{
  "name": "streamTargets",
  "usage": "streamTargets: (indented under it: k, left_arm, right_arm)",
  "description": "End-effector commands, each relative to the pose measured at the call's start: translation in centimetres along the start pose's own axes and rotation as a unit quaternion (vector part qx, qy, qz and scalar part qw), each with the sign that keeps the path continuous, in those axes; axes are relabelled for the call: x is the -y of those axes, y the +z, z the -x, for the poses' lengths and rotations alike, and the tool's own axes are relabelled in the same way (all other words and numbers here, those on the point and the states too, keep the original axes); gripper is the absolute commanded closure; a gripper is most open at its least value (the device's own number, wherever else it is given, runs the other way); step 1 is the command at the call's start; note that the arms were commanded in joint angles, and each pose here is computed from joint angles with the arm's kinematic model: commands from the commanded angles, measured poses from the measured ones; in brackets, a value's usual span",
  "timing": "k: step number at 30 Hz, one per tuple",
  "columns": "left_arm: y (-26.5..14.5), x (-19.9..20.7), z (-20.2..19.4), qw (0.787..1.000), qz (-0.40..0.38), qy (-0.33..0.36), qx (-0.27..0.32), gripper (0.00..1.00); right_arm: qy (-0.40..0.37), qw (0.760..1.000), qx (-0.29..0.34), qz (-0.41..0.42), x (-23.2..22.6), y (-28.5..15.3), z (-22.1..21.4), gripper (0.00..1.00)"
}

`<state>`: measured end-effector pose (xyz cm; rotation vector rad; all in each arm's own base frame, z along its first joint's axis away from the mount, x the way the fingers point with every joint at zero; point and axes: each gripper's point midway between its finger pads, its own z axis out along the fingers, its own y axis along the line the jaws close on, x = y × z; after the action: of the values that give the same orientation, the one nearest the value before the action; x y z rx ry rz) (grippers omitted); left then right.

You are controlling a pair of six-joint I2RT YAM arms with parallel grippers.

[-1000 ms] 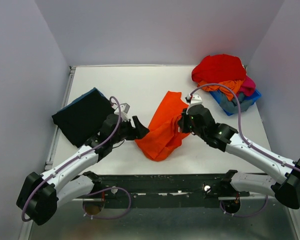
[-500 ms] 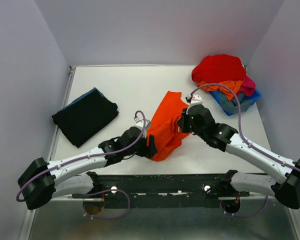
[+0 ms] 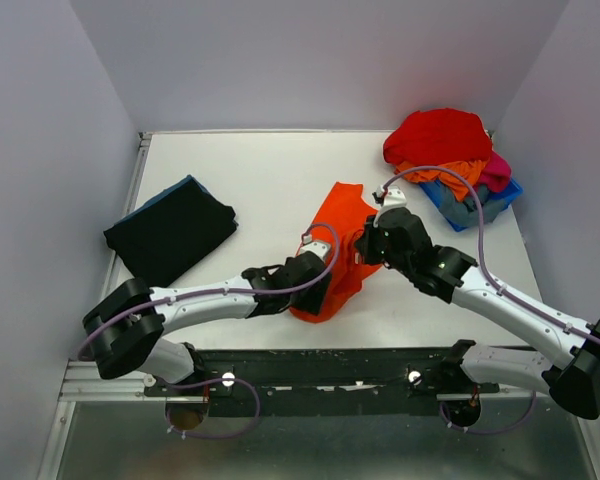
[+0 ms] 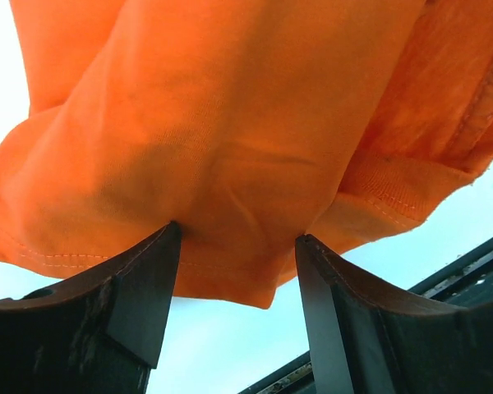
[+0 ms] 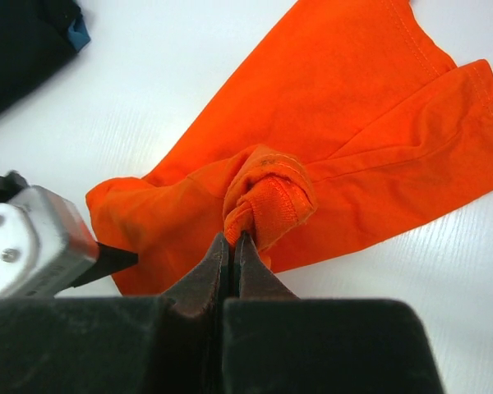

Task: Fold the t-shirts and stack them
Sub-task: Flatten out the tshirt

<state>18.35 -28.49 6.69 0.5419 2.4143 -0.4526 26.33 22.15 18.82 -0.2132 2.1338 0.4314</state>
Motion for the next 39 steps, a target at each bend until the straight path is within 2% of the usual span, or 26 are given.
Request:
streamTargets:
  k: [1, 2, 4, 5, 7, 8, 9, 13, 17, 22, 24, 26, 29, 31, 34, 37, 39]
  left_arm:
    - [0.9, -0.1, -1.6, 0.999, 0.017, 0.028, -0.032, 0.28]
    - [1.2, -0.1, -1.9, 0.999, 0.018, 0.029, -0.038, 0.28]
    - [1.8, -0.3, -2.4, 0.998, 0.026, 0.033, -0.050, 0.35]
    - [2.0, -0.3, -2.6, 0.998, 0.029, 0.034, -0.054, 0.46]
    - [2.4, -0.4, -2.7, 0.997, 0.036, 0.035, -0.060, 0.75]
    - [2.4, -0.3, -2.3, 0.997, 0.039, 0.035, -0.057, 0.94]
    - [2.3, -0.4, -1.6, 0.997, 0.047, 0.033, -0.049, 1.00]
    - [0.6, -2.1, 3.0, 0.993, 0.110, 0.034, 0.007, 1.00]
    - [-1.8, -3.4, 9.0, 0.992, 0.113, -0.005, 0.055, 1.00]
    - [-6.9, -5.2, 19.5, 0.981, 0.114, -0.059, 0.148, 1.00]
    - [-9.3, -6.6, 23.5, 0.971, 0.145, -0.065, 0.177, 1.00]
    - [-11.7, -7.6, 27.0, 0.965, 0.163, -0.067, 0.196, 1.00]
    - [-16.1, -9.2, 31.0, 0.950, 0.189, -0.079, 0.235, 1.00]
    - [-19.6, -9.4, 32.9, 0.940, 0.186, -0.084, 0.272, 1.00]
    - [-24.9, -8.9, 34.6, 0.924, 0.163, -0.084, 0.335, 1.00]
    - [-29.2, -8.9, 34.1, 0.911, 0.151, -0.092, 0.372, 1.00]
    - [-31.8, -9.3, 33.1, 0.902, 0.150, -0.095, 0.393, 1.00]
  right_arm:
    - [0.013, 1.000, 0.007, 0.006, -0.1, -0.1, 0.3, 0.99]
    - [0.013, 1.000, 0.007, 0.005, 0.0, 0.0, 0.2, 0.99]
    - [0.016, 1.000, 0.005, 0.000, 0.3, 0.1, 0.1, 0.99]
    - [0.019, 1.000, 0.004, -0.004, 0.5, 0.2, -0.1, 0.99]
    - [0.027, 0.999, 0.004, -0.017, 1.2, 0.5, -0.1, 0.99]
    - [0.033, 0.999, 0.001, -0.025, 1.7, 0.8, -0.2, 0.99]
    - [0.041, 0.999, -0.003, -0.032, 2.3, 1.1, -0.2, 0.99]
    - [0.052, 0.997, -0.002, -0.051, 4.1, 2.2, 1.7, 0.99]
    - [0.042, 0.997, 0.018, -0.065, 5.1, 2.5, 6.4, 0.99]
    - [0.026, 0.995, 0.070, -0.059, 4.9, 1.9, 14.5, 0.99]
    - [0.016, 0.994, 0.096, -0.052, 4.3, 1.0, 18.4, 0.99]
    - [0.005, 0.990, 0.139, -0.034, 3.0, -1.5, 23.5, 0.99]
    - [-0.014, 0.982, 0.189, 0.001, 0.9, -5.3, 28.9, 0.99]
    - [-0.026, 0.975, 0.220, 0.032, -0.7, -8.4, 31.5, 0.99]
    - [-0.045, 0.963, 0.248, 0.095, -3.2, -12.4, 33.2, 0.99]
    - [-0.056, 0.949, 0.243, 0.194, -6.4, -15.4, 32.0, 0.99]
    - [-0.059, 0.939, 0.216, 0.262, -8.4, -16.0, 30.1, 0.99]
